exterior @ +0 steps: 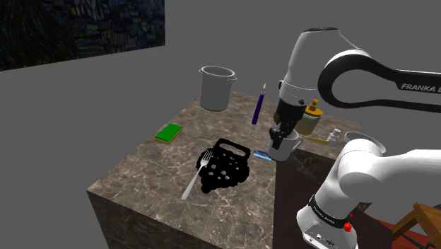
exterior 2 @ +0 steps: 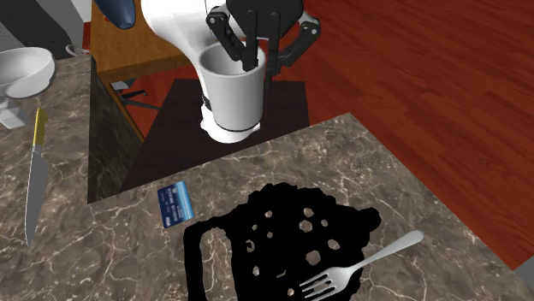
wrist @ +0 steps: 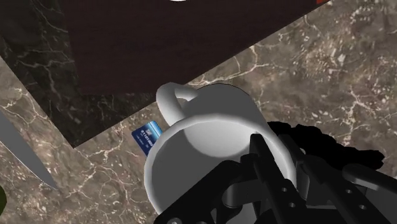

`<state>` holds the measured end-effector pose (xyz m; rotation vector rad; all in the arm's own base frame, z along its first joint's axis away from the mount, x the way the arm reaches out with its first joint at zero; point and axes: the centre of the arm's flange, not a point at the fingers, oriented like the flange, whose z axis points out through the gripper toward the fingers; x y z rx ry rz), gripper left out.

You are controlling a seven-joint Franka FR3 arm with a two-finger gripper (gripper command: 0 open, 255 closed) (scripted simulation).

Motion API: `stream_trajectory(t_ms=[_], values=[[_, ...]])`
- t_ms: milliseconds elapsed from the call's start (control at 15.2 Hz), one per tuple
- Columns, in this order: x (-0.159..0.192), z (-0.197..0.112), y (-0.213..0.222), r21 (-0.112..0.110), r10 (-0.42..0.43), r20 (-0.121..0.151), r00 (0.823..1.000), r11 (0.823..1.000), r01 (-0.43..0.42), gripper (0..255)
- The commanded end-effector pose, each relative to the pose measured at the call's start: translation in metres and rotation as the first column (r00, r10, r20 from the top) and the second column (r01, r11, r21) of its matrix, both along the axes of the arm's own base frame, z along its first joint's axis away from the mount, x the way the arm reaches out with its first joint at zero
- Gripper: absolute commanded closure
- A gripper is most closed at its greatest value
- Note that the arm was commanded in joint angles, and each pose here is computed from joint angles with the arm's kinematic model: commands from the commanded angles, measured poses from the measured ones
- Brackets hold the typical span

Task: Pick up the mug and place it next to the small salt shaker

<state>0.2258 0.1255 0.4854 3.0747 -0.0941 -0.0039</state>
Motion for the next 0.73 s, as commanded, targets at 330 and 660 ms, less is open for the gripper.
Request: stream_trajectory(t_ms=[330, 660], values=[[0.0, 0.036, 0.0, 0.0, 0.0, 0.0, 1.0, 1.0, 0.0, 255], [-0.006, 0.036, -0.065, 0.0, 0.0, 0.0, 1.0, 1.0, 0.0, 255]])
